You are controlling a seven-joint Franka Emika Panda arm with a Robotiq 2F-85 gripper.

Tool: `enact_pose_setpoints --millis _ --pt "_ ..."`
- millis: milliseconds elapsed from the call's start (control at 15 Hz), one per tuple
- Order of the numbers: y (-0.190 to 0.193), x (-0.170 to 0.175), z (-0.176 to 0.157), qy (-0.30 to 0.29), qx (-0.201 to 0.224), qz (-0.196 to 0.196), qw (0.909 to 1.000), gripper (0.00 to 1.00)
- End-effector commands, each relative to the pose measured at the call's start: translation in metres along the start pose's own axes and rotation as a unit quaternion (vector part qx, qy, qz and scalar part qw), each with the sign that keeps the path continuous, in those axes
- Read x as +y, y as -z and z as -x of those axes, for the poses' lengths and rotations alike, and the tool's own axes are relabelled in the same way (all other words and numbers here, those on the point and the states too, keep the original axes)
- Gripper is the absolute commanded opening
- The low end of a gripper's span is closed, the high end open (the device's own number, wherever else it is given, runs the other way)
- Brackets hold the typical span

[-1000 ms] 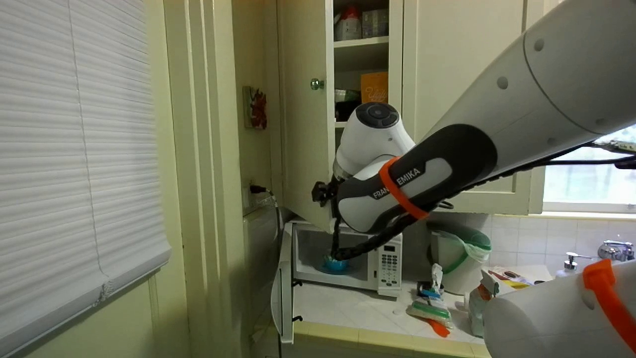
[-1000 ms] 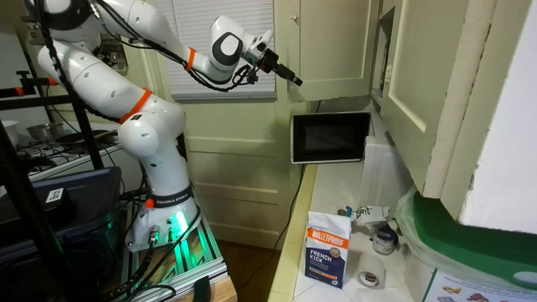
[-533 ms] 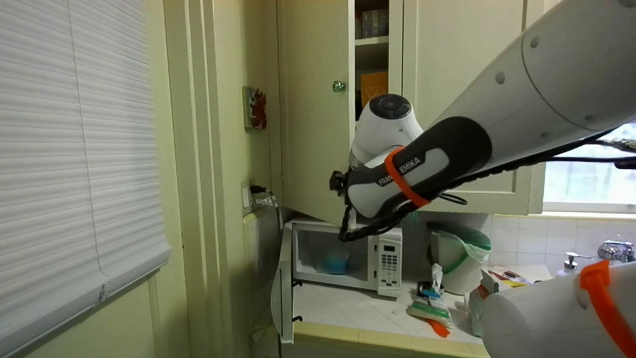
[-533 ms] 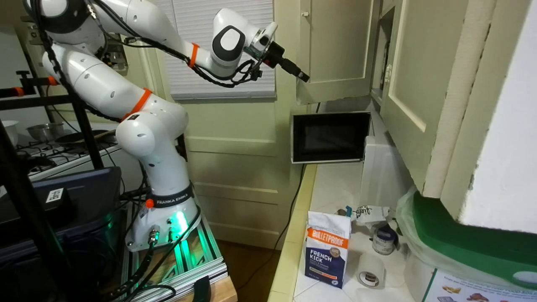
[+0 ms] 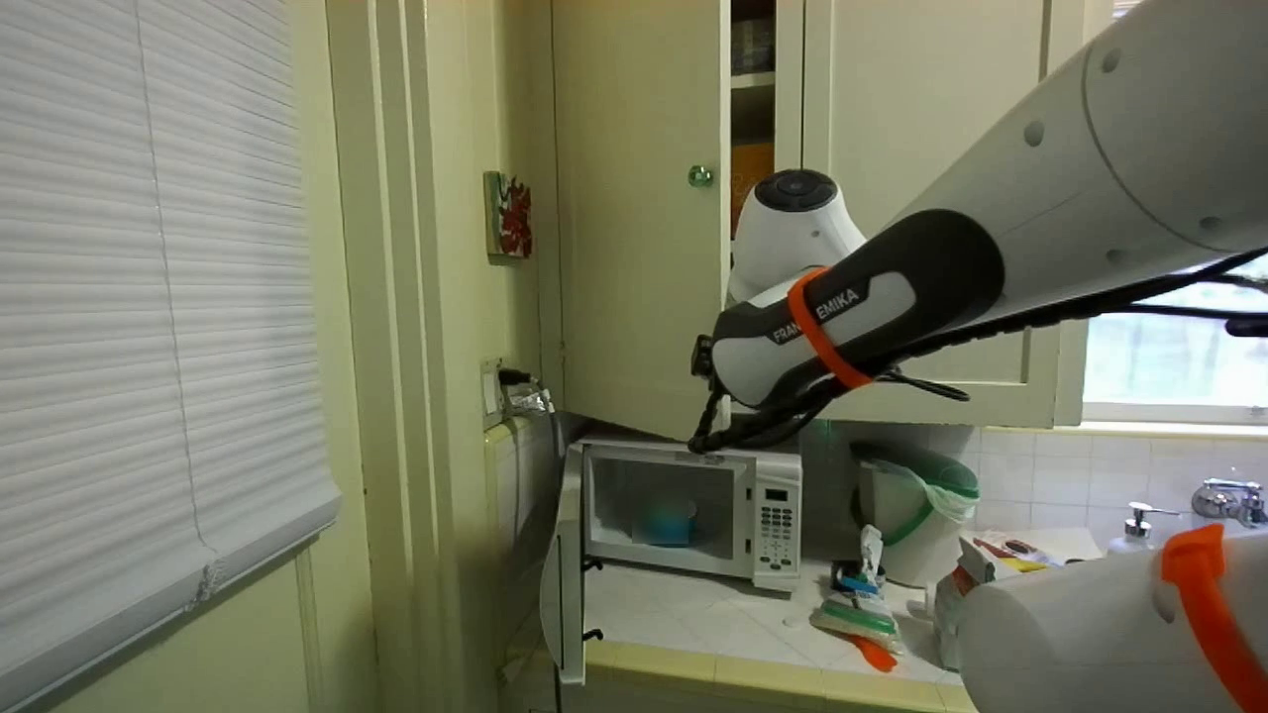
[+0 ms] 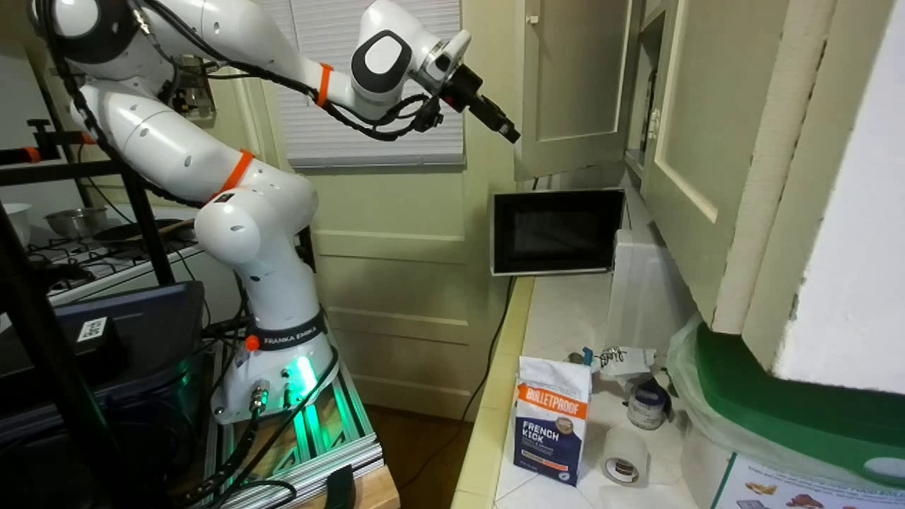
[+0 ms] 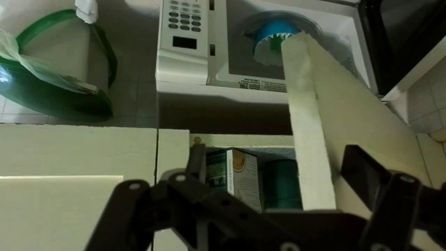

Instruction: Close the cabinet door.

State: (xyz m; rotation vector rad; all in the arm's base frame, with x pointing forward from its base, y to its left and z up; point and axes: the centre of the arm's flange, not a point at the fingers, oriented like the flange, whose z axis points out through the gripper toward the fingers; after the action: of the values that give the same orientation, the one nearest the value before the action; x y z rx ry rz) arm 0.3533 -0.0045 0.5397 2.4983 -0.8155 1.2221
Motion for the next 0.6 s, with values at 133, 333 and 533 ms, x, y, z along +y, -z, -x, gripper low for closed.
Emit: enact_pose_setpoints --millis 133,333,533 --pt "0.01 0.037 0.003 -0.03 0.003 0.025 0.9992 1.0" --pt "0.002 0.048 -0.008 -0.04 0.012 0.027 0.9987 1.0" --pt "-0.003 0.055 -0.013 -0.05 0.022 0.031 0.998 1.0"
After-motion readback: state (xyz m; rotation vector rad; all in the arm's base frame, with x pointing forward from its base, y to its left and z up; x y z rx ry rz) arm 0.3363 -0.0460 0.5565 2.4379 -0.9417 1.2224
